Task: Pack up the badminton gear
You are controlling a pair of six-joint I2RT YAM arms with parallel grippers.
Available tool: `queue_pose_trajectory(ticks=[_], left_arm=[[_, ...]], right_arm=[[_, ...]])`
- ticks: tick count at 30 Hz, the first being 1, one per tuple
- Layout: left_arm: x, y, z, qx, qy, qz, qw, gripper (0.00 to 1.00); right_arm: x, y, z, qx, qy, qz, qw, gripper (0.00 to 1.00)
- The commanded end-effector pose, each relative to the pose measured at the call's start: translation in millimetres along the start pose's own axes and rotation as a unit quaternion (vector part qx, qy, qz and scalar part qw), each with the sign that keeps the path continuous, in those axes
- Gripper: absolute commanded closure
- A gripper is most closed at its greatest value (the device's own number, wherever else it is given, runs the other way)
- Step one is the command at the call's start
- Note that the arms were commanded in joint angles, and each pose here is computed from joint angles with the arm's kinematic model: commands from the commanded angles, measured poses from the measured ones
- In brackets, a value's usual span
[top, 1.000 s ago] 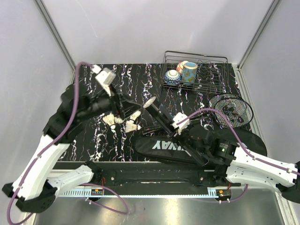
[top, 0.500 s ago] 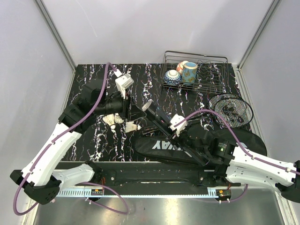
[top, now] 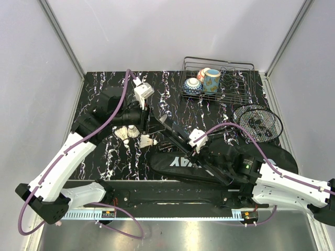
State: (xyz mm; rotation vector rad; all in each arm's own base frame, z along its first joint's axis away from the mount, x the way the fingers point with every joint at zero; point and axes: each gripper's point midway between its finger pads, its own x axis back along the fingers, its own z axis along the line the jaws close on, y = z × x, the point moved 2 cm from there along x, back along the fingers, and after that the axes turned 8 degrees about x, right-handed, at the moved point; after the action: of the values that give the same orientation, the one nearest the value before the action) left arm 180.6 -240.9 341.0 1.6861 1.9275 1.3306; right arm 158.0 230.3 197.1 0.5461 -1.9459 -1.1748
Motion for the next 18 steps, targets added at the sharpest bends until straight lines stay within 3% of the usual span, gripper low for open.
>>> queue_pose_trajectory(ticks=[1,4,8,13,18], left_arm=[[-1,8,-9,-0.027,-0.029,-0.012,0.999,0.62],[-1,5,-10,-0.029,-0.036,-0.006,0.999,0.76],[0,-2,-8,-0.029,-0.035,-0.002,0.999,0.98],[1,-10,-10,-0.027,-0.047,0.0,0.999,1.0],[-3,-13,-9,-0.02,-0.049,-0.006,0.999,1.0]], right_arm=[[3,38,-5,-0.008,-0.002,-0.067,0.998,0.58],[3,37,-6,-0.008,-0.005,-0.064,0.998,0.56],[1,32,-13,-0.009,-0.029,-0.061,0.998,0.39],[-5,24,-27,-0.005,-0.081,-0.039,0.996,0.21],[-23,17,-38,0.01,-0.132,-0.025,0.991,0.1]])
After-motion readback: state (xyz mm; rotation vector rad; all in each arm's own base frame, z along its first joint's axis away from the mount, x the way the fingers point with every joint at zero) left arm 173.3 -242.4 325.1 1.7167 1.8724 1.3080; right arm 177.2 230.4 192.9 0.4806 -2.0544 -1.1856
